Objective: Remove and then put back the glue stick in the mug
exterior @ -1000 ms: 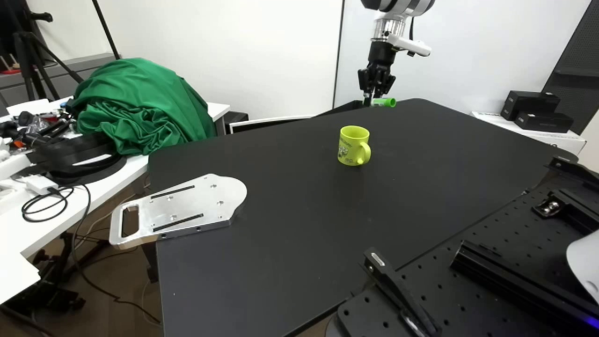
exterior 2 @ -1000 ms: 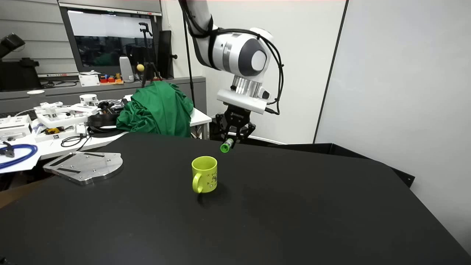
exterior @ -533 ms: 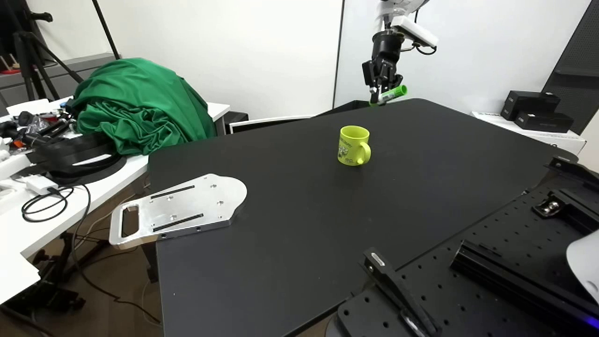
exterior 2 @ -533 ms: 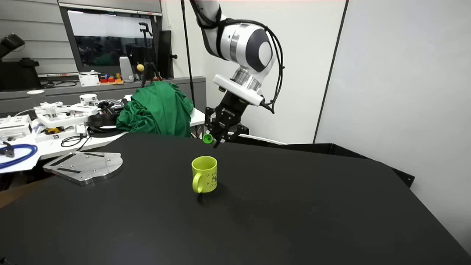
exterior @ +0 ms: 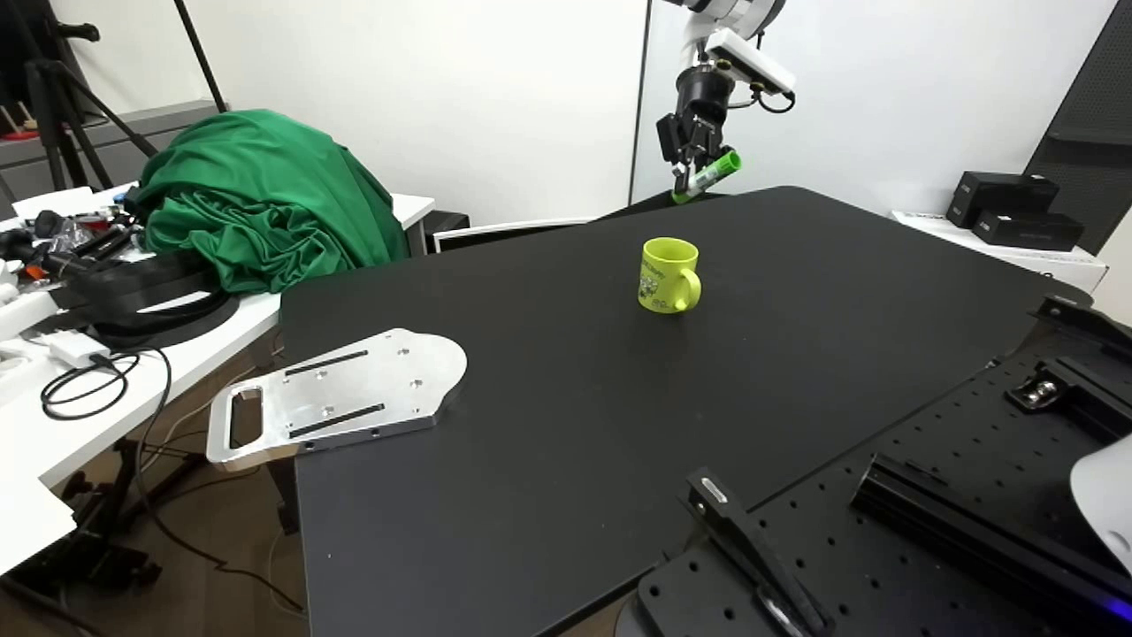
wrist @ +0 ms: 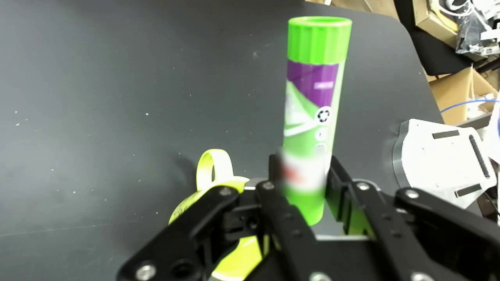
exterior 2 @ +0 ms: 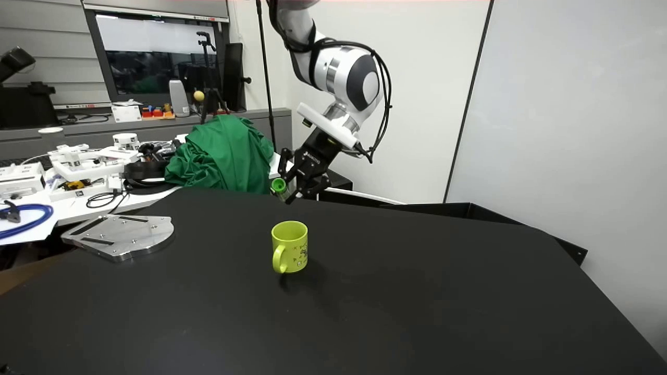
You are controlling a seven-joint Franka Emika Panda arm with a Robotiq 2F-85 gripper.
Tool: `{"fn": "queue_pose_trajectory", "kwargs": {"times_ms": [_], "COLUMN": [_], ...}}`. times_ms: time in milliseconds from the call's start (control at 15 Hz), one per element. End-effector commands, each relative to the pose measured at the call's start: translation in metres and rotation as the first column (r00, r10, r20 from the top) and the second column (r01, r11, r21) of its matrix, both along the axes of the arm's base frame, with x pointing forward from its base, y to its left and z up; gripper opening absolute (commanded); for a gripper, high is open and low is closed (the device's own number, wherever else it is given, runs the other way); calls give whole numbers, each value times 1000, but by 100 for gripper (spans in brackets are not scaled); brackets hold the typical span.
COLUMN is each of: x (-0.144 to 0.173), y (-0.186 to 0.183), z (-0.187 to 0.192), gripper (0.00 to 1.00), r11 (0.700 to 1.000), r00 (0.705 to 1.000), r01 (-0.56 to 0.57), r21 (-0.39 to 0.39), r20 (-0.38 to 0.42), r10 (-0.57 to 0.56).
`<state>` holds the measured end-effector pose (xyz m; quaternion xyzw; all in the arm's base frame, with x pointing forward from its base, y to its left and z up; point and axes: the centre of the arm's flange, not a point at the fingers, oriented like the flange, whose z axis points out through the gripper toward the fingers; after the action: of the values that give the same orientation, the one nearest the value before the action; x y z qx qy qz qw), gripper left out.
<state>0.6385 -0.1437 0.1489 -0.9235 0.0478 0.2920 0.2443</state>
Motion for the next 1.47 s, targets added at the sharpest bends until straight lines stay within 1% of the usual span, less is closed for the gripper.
{"fn": "queue_pose_trajectory", "kwargs": {"times_ms": [0, 267, 600, 1067, 1400], "x": [37, 43, 47, 53, 53], "y": [-6, -12, -22, -29, -31], "z": [-15, -38, -63, -96, -113], "gripper": [7, 7, 7, 7, 7], "r11": [999, 998, 996, 993, 990], "r00": [996, 988, 978, 965, 959], "r01": [42, 66, 90, 120, 142], "r21": [5, 10, 4, -10, -18], "r20": [-76, -139, -189, -233, -244], "r10": [-41, -64, -88, -119, -142]}}
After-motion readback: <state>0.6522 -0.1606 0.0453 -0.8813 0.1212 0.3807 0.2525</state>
